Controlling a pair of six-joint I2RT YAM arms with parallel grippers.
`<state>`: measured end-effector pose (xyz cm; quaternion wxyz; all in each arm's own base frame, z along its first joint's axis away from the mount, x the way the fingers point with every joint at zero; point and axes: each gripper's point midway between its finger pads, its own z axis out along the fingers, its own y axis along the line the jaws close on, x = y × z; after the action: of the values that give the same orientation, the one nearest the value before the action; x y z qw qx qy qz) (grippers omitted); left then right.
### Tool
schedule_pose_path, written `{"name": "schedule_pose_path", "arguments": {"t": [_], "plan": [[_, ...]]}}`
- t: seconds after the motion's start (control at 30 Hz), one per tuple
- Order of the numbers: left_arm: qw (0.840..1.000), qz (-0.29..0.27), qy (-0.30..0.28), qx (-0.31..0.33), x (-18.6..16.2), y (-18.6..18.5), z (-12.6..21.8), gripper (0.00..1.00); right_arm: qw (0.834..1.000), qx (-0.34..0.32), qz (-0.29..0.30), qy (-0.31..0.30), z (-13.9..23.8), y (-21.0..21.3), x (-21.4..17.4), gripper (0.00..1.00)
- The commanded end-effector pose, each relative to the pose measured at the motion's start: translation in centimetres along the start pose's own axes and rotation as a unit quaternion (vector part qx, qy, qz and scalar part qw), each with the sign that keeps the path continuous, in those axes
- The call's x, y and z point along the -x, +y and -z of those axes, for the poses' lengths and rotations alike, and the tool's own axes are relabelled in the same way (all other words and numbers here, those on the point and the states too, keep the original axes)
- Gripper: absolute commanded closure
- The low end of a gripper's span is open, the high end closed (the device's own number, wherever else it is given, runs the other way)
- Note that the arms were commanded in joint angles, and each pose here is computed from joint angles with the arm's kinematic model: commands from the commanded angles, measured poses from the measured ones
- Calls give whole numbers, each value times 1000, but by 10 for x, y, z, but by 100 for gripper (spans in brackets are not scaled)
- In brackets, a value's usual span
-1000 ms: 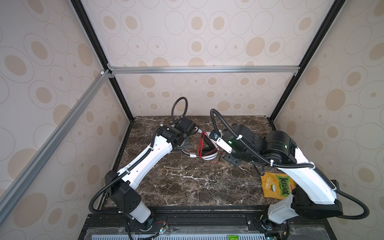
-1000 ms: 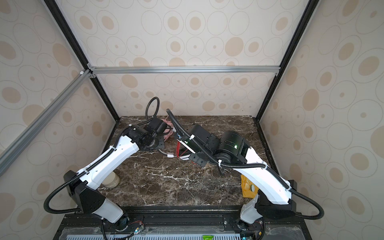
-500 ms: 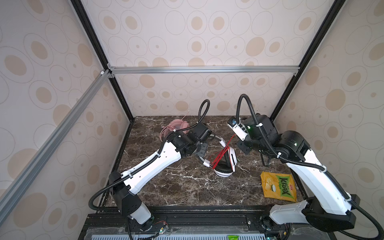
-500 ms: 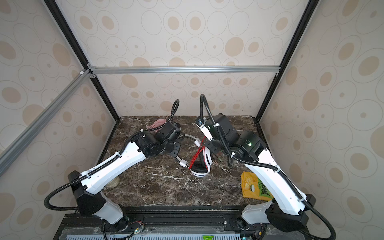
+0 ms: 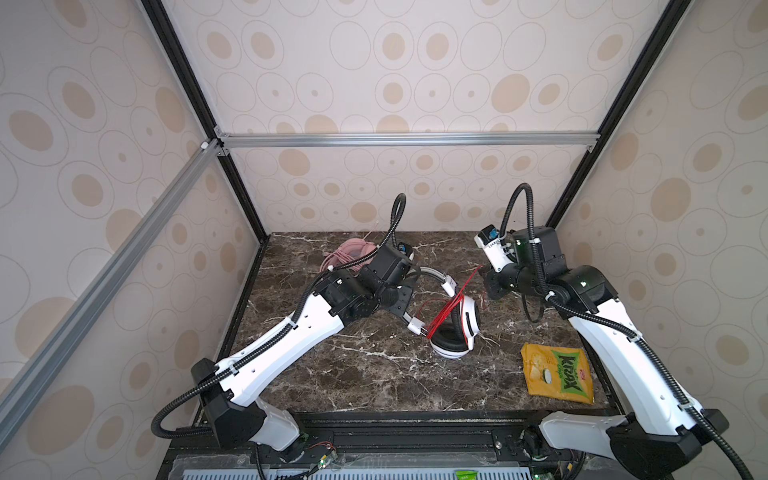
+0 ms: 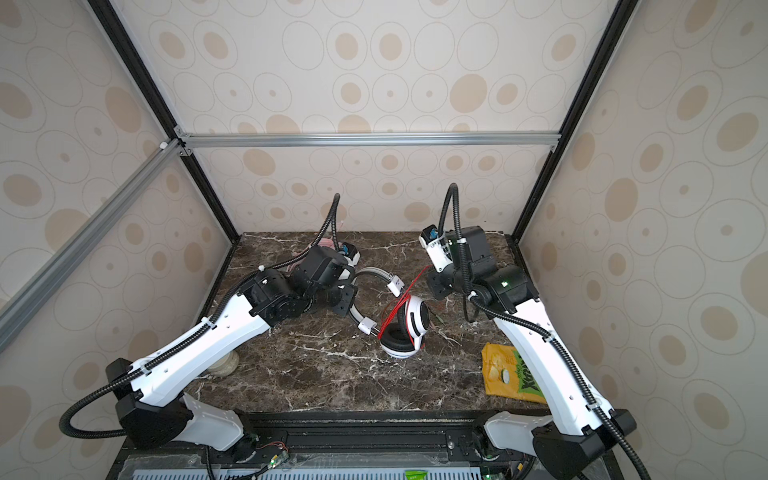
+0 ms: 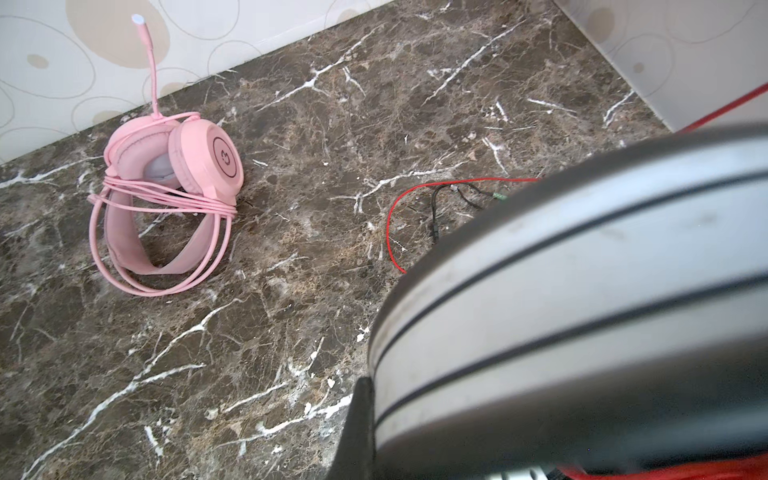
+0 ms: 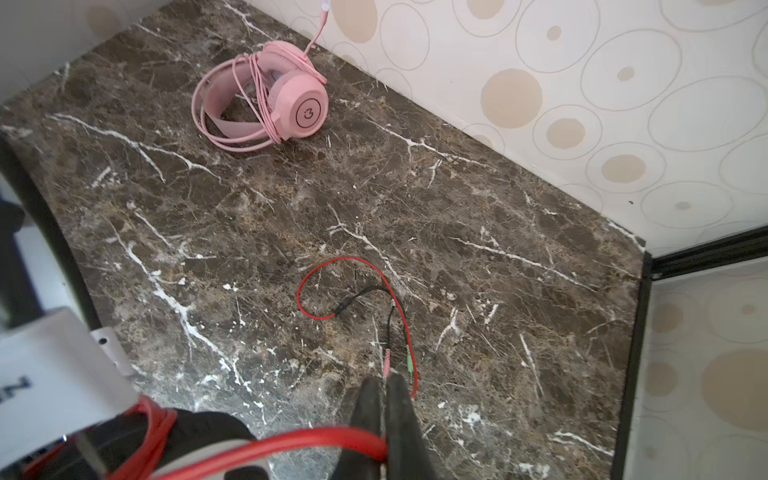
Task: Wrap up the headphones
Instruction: 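Wrap the red cable around the band with the right while the left raises the headset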
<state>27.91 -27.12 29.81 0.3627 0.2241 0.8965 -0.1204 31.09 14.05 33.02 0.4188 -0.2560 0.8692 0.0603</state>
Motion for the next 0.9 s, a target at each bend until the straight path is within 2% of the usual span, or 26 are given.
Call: {"name": "schedule_pose_path", "arguments": {"t": [0.0,0.13,0.3,0.4,0.53,0.63,0.73,0.87], "plan": [[995,-4,-72,-64,31,-21,29,100,998,30,-42,-32,1,0,8,100],[989,-15,-87,-115,35,-37,40,100,995,63,-73,-25,-11,0,2,100],[982,-6,-106,-159,45,-50,52,100,985,144,-88,-24,-31,18,0,91],[977,11,-116,-177,56,-56,60,100,970,207,-119,-45,-46,28,-3,81],[974,65,-118,-180,73,-46,65,100,938,284,-194,-48,-68,41,-13,69],[967,116,-126,-191,87,-34,70,100,912,334,-238,-20,-85,54,-27,67],[955,174,-141,-192,102,-12,76,100,890,366,-271,22,-96,65,-46,70],[939,254,-165,-166,117,29,86,100,887,357,-287,62,-103,70,-74,71]]}}
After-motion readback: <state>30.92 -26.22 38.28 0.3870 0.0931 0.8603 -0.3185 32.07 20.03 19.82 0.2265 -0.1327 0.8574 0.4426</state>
